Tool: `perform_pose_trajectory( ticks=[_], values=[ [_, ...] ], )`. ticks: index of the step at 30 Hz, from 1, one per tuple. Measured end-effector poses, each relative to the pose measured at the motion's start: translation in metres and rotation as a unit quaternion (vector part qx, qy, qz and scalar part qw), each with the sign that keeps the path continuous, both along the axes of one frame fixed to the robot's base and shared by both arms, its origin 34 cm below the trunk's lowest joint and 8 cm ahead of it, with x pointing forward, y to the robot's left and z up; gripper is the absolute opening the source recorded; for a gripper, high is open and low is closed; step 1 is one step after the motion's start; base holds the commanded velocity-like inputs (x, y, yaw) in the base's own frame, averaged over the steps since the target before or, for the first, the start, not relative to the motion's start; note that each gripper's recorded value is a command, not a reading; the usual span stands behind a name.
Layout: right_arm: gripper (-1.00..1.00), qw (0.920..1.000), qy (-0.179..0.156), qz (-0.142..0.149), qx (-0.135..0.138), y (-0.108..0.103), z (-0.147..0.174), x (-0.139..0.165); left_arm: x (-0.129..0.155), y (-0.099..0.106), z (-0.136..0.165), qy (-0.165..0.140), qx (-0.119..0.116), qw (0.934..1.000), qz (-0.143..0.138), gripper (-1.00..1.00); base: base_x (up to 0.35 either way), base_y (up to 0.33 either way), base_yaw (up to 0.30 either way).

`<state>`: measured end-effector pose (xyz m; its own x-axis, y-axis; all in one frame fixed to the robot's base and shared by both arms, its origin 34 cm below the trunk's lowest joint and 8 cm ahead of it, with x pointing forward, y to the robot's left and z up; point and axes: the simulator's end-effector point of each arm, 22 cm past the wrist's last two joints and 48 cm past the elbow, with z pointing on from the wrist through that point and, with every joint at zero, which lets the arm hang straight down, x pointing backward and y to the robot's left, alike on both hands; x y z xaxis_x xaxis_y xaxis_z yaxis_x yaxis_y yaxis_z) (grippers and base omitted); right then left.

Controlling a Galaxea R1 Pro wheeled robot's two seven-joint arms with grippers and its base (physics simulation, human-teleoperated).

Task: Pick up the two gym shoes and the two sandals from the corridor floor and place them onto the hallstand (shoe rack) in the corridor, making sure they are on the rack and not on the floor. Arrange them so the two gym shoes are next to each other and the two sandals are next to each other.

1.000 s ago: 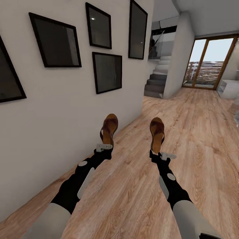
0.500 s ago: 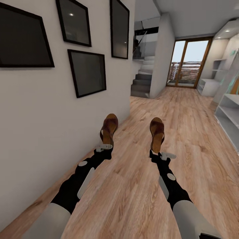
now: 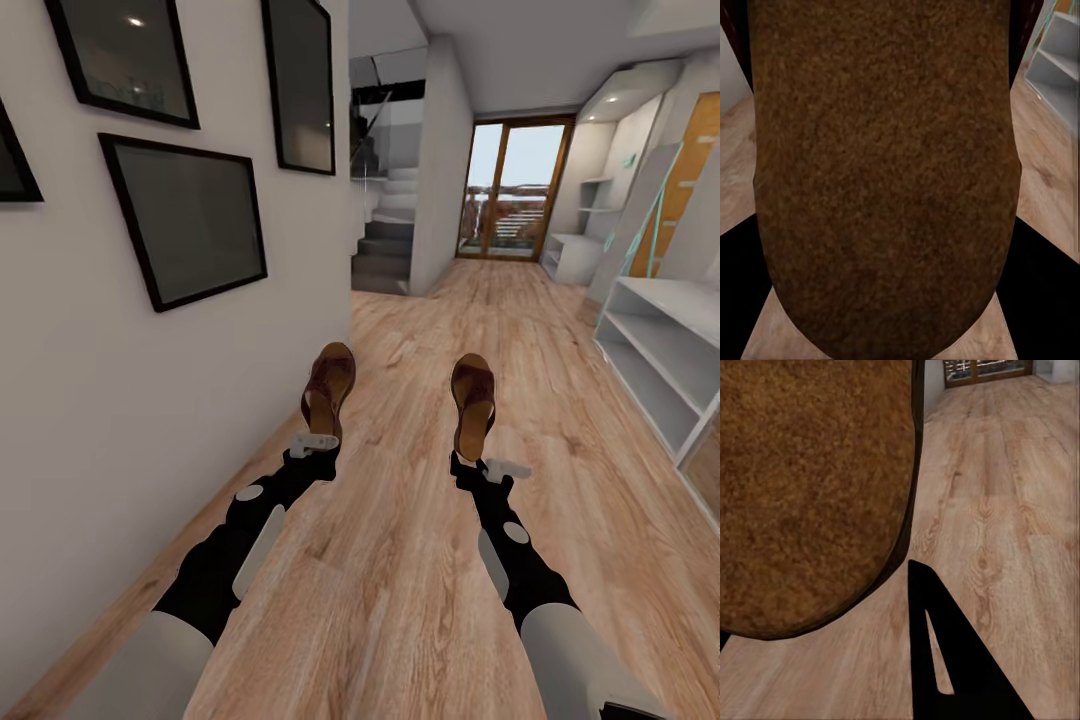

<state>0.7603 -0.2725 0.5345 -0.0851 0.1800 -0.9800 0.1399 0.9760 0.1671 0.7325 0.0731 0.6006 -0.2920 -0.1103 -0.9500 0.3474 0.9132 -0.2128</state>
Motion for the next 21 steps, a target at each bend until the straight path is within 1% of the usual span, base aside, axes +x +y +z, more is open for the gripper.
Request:
perform_pose_trajectory(
  ticks=[13,21],
  values=[
    [-1.00,1.0000,0.008,0.000,0.000,0.000,-0.011,0.000,0.001,0.000,-0.011,0.009,0.000,1.0000,-0.001,-1.00,0.347,-0.001,-0.182],
    [-1.00,0.9999,0.014,0.000,0.000,0.000,-0.018,0.000,0.002,0.000,-0.018,0.014,0.000,0.9999,0.000,-1.00,0.324,-0.102,-0.184]
  ],
)
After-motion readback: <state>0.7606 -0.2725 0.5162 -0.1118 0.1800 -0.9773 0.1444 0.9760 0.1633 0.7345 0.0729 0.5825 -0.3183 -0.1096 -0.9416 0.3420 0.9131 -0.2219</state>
